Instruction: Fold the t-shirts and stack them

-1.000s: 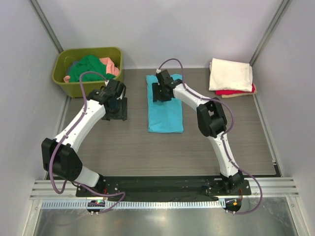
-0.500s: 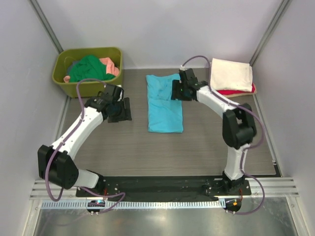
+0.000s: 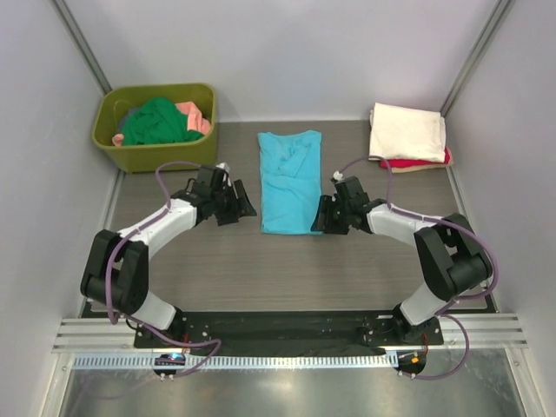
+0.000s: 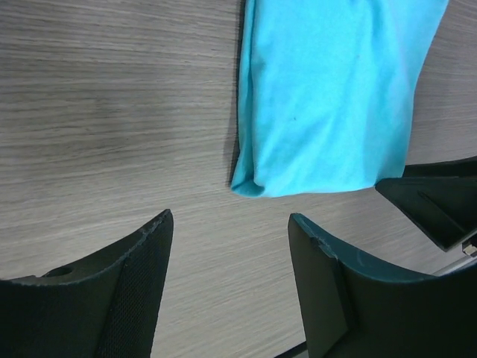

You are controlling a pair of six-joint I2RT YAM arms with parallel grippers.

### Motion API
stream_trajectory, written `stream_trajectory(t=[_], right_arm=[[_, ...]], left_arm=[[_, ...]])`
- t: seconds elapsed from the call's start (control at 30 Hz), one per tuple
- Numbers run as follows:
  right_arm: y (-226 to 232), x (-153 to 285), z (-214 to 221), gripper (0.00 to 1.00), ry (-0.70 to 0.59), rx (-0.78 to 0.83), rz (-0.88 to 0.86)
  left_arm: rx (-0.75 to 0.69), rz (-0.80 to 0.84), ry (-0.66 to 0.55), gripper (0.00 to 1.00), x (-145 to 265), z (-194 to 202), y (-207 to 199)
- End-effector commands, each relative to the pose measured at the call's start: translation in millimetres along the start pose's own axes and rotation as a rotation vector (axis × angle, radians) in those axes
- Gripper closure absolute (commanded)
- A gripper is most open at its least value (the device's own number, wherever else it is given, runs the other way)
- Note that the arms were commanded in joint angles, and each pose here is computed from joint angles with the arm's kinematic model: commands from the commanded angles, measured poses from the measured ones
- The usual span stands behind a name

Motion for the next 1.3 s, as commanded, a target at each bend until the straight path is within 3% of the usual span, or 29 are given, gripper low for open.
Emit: stream_trajectory(t=[0.0, 0.2, 0.33, 0.53, 0.63, 0.67, 0.7, 0.8, 1.03, 1.27], right_arm=[[12.2, -1.0, -18.0, 0.47, -0.096, 0.001, -0.084], [7.6, -9.4, -10.5, 0.48, -0.074, -0.003, -0.074], [4.2, -15.1, -4.1, 0.56, -0.050, -0.007, -0.070], [-0.8, -18.0, 2.2, 0.80, -0.035, -0.014, -0.062], [-1.9, -18.9, 5.2, 0.76, -0.026, -0.018, -0.060], [-2.2, -19.0, 6.1, 0.72, -0.024, -0.019, -0.059], [-2.8, -19.1, 7.6, 0.61, -0.019, -0.020, -0.058], [-5.3, -18.9, 11.8, 0.52, -0.014, -0.022, -0.046], [-11.2, -20.3, 22.7, 0.53, 0.013, -0.029, -0.029], [-19.1, -21.6, 37.4, 0.53, 0.042, -0.036, -0.005]], left_arm=[[0.004, 0.114, -0.014, 0.36, -11.8, -3.1, -16.2], [-0.007, 0.113, 0.013, 0.39, -25.0, 6.9, -16.4], [-0.010, 0.107, 0.020, 0.42, -33.7, 14.0, -9.9], [-0.022, 0.108, 0.043, 0.44, -45.8, 21.9, -4.5], [-0.029, 0.103, 0.056, 0.45, -51.1, 28.5, -1.0], [-0.026, 0.098, 0.060, 0.45, -53.6, 29.9, 1.3], [-0.026, 0.105, 0.066, 0.45, -55.0, 31.7, 1.8], [-0.018, 0.092, 0.092, 0.46, -60.0, 38.2, 6.7], [-0.014, 0.067, 0.093, 0.52, -69.8, 44.5, 18.3], [0.000, 0.054, 0.114, 0.74, -78.7, 48.8, 23.9]])
Point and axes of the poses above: each gripper's point midway between its finger pads, its own x axis back along the fingers, its own y axis along the line the jaws close on, z = x × y, the point moved 6 cm from there along x, back along the fingers, and after that the axes turned 11 degrees about x, right-handed, at the moved point
